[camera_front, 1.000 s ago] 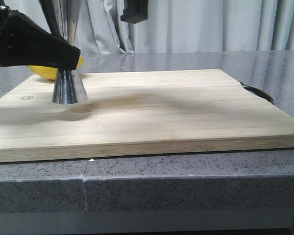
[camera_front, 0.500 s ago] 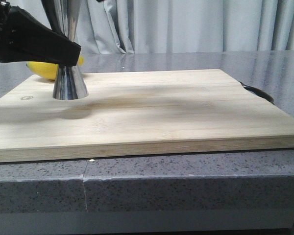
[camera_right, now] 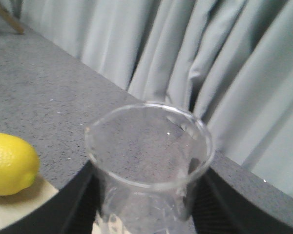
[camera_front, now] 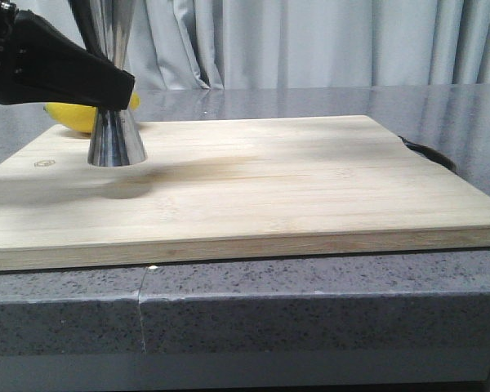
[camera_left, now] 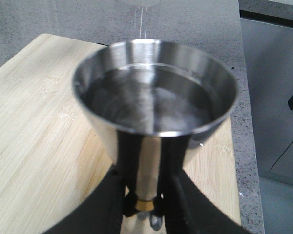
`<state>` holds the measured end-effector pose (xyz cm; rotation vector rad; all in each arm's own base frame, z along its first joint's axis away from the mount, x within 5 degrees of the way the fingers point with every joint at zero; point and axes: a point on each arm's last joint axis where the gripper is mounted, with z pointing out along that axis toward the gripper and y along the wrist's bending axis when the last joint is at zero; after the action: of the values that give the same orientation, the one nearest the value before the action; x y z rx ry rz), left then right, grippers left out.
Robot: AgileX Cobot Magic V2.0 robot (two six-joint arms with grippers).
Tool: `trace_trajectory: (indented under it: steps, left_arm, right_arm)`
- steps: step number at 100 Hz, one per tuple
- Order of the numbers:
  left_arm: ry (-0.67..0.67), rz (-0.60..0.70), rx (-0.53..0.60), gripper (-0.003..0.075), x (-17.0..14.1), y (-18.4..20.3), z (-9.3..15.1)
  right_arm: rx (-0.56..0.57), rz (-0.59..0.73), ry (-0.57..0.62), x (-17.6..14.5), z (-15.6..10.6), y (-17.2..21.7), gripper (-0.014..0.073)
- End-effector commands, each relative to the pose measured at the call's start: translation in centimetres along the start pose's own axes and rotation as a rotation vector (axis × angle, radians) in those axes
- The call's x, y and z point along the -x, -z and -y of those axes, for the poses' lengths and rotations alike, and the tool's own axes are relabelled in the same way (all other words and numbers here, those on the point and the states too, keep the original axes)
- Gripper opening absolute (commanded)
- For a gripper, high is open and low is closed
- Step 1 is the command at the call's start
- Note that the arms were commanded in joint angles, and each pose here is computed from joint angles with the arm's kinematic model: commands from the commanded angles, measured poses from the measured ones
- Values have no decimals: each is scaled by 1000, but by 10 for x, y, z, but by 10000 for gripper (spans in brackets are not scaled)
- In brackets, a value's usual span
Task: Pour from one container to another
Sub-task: 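Tilt the beaker upright and lower it with the right gripper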
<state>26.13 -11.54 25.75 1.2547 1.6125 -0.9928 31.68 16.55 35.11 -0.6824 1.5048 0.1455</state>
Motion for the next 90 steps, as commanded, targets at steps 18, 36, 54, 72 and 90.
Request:
trace_trajectory:
  steps: [18, 36, 54, 72, 90]
  left_arm:
    - [-33, 109, -44, -19, 25, 5, 10]
    - [-35, 103, -45, -19, 25, 5, 10]
    - [-35, 103, -45, -19, 25, 5, 10]
    - [-35, 102, -45, -19, 24, 5, 10]
    - [-35, 101, -45, -20, 24, 5, 10]
  right_arm:
    - [-73, 125, -199, -12, 24, -1, 177]
    - [-45, 111, -229, -48, 10, -3, 177]
    - [-40, 77, -275, -77, 0, -4, 177]
    - [-28, 66, -284, -96, -7, -9, 177]
    - [-21, 86, -290, -106, -10, -16, 177]
